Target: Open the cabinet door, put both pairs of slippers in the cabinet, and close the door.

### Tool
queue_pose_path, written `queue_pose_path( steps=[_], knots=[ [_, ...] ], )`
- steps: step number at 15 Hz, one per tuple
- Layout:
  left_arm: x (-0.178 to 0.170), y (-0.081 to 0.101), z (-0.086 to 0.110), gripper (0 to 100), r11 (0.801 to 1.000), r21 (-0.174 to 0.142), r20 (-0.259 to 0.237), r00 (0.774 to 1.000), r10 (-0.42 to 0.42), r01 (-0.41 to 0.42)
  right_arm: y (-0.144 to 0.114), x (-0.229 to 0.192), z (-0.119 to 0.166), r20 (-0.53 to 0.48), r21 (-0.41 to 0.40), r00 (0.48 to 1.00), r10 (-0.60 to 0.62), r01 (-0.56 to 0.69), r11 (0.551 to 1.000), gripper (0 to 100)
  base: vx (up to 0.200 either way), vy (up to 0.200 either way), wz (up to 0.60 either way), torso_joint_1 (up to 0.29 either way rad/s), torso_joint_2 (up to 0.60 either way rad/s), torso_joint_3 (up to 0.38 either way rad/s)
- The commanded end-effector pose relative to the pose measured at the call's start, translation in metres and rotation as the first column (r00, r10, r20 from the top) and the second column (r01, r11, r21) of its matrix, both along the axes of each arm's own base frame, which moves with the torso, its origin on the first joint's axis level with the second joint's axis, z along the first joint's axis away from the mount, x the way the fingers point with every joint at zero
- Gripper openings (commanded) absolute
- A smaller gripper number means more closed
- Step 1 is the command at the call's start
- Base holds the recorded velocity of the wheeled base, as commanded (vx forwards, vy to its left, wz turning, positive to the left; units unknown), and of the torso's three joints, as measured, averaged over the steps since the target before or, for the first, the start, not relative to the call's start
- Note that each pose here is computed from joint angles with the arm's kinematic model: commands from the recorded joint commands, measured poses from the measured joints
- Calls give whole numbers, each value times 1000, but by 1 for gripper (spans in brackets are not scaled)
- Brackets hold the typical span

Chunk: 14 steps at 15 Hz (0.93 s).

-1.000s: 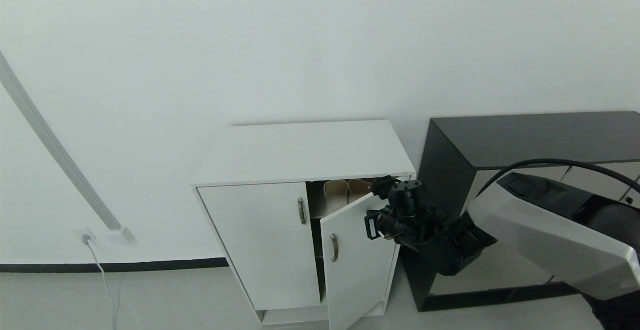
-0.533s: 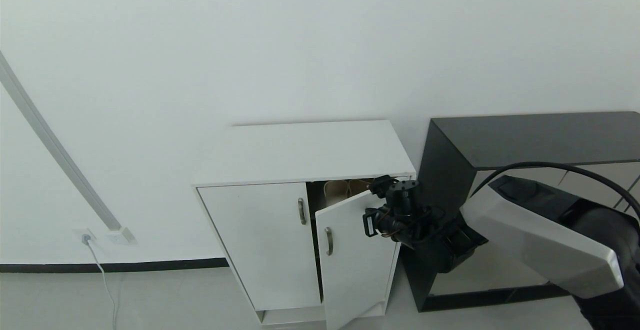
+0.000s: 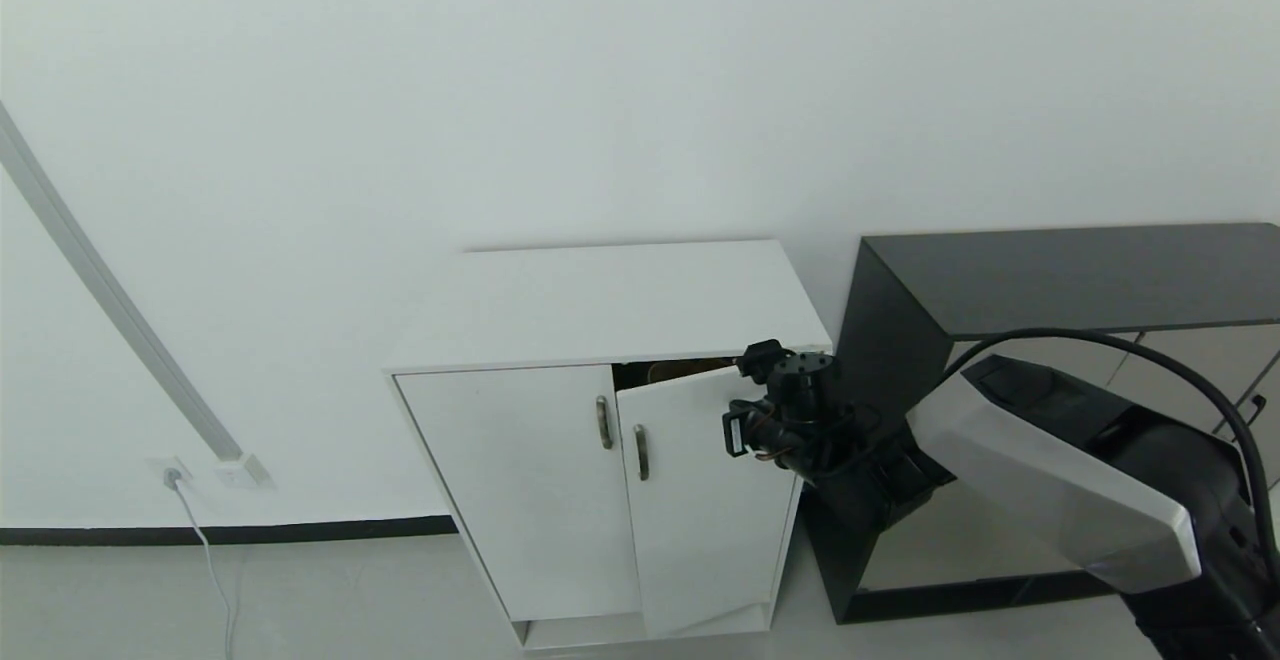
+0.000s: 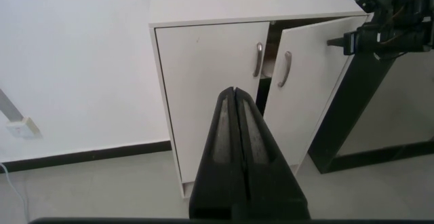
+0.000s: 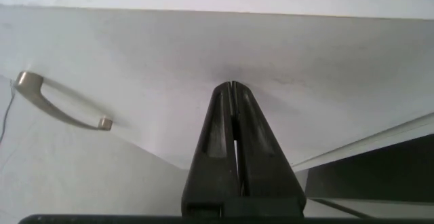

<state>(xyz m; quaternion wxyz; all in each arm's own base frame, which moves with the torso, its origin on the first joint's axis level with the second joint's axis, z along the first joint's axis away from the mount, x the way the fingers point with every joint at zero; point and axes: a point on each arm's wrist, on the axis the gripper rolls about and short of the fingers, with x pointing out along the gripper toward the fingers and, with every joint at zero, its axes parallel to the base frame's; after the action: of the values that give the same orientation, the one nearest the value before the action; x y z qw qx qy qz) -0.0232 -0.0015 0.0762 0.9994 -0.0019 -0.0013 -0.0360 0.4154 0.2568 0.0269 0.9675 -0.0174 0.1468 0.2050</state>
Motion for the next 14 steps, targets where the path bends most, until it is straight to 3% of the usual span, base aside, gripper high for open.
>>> queue_pose_path(
  steps=[1,14],
  knots=[
    [0,0,0,0,1000,-1,-1,1000,0,0,-1,3,0,7,4,1000,-4,4,1000,0,0,0,0,0,0,0],
    [0,0,0,0,1000,-1,-1,1000,0,0,-5,24,2,51,32,998,-37,36,999,0,0,0,0,0,0,0]
  ],
)
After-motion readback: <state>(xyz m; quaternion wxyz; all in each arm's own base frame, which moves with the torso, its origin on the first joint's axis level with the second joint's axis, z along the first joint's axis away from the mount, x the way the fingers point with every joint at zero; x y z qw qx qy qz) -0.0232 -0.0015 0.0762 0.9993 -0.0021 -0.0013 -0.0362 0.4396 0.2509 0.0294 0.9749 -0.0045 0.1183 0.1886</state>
